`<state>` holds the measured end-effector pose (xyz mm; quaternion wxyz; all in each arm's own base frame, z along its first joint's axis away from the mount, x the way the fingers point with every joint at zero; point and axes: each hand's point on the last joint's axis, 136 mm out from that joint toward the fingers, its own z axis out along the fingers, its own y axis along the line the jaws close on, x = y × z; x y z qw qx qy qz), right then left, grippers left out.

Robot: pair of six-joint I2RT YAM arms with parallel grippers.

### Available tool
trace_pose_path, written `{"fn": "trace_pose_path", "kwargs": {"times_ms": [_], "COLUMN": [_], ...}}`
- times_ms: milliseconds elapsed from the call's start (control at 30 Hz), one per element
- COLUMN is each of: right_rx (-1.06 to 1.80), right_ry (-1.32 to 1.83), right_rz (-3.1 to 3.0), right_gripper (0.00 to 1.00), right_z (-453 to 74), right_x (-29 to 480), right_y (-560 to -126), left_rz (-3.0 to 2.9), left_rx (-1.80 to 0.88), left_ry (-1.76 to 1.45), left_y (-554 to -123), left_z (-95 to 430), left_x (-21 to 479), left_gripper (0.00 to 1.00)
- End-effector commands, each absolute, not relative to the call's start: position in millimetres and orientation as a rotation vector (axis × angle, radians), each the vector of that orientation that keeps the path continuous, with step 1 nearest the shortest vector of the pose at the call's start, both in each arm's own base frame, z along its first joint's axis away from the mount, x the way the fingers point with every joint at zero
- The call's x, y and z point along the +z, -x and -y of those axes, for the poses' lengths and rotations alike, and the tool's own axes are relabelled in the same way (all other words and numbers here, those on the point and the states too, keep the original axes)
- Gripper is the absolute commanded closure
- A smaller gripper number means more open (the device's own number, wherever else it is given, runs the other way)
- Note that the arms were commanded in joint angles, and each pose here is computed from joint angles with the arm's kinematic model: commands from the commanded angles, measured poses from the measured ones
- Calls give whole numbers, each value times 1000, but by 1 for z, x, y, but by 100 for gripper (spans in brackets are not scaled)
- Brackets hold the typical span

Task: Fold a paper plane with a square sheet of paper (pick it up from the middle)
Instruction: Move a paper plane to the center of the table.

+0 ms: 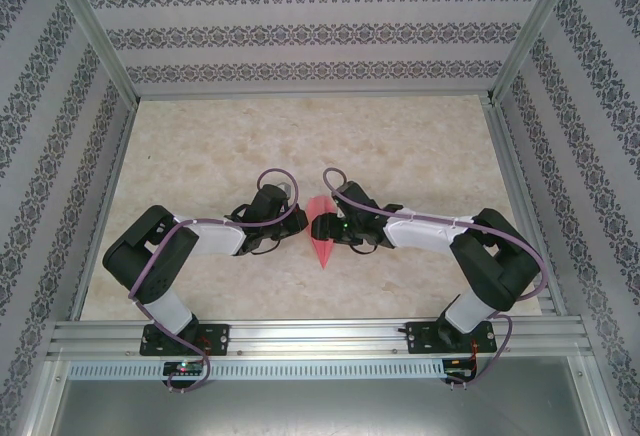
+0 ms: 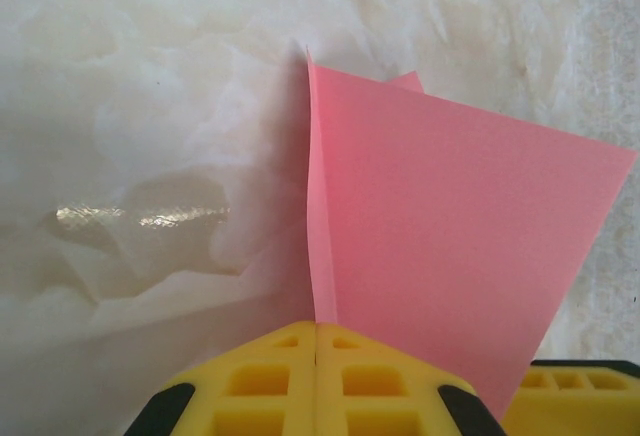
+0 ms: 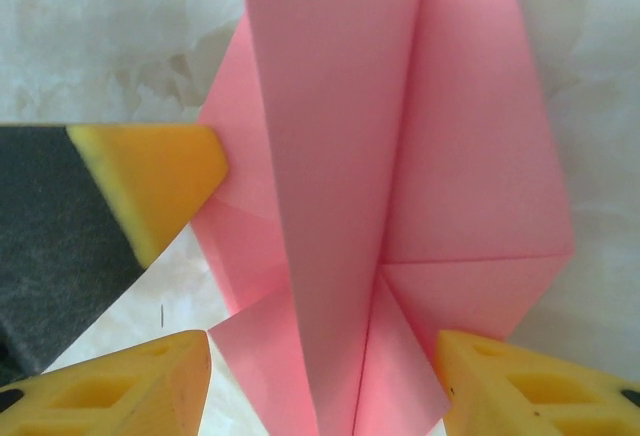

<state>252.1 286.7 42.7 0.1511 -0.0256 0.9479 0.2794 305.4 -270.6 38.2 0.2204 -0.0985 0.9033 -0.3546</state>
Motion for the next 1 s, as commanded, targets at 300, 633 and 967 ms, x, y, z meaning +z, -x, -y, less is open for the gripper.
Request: {"fn": "trace_pose_path", "kwargs": {"times_ms": [300, 633, 967], "right_rx": [888, 737, 701], "right_ry": [74, 121, 133], "right_rz": [-2700, -2750, -2755], "right_gripper": [50, 49, 47], "right_z": [-300, -297, -298], "right_x": [50, 31, 29], "right_y": [-242, -242, -245], "left_rz": [-2500, -2488, -2485], "left_rx": [-985, -1033, -1041], "left_ry": [294, 276, 270], "left_y": [-309, -308, -307], "left_z": [268, 272, 273], "left_x": [36, 41, 43], "left_gripper": [100, 100, 100]}}
